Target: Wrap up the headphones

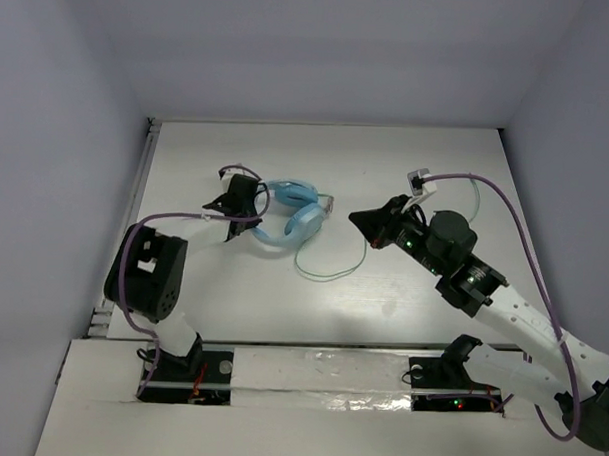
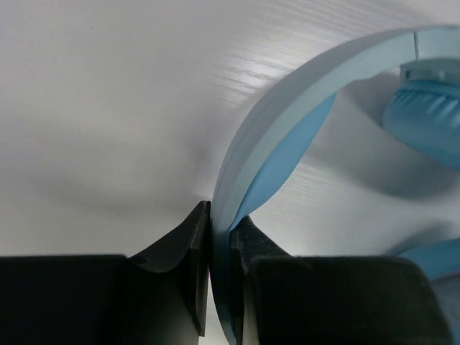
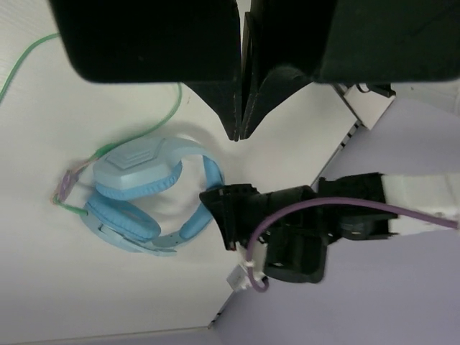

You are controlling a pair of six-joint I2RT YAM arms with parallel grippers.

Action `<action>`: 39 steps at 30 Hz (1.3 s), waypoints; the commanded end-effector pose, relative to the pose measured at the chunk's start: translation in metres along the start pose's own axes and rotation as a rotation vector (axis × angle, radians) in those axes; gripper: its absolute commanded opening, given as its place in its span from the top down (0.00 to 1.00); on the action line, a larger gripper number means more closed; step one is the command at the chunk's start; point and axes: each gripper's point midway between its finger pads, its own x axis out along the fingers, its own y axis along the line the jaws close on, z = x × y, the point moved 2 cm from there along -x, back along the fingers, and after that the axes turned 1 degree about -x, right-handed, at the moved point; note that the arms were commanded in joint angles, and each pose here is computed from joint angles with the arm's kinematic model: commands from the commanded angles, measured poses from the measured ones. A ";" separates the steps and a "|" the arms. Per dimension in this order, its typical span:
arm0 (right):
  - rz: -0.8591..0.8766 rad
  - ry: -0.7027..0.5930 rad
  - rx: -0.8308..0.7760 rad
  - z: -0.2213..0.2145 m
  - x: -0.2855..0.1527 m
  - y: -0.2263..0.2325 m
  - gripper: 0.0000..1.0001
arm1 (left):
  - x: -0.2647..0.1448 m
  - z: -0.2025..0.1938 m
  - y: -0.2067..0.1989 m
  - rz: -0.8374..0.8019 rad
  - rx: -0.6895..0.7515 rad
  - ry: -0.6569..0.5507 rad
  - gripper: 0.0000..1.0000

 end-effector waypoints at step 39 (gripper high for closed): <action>0.161 0.052 -0.135 -0.074 0.086 -0.023 0.28 | -0.371 0.231 -0.102 -0.946 0.115 -0.378 1.00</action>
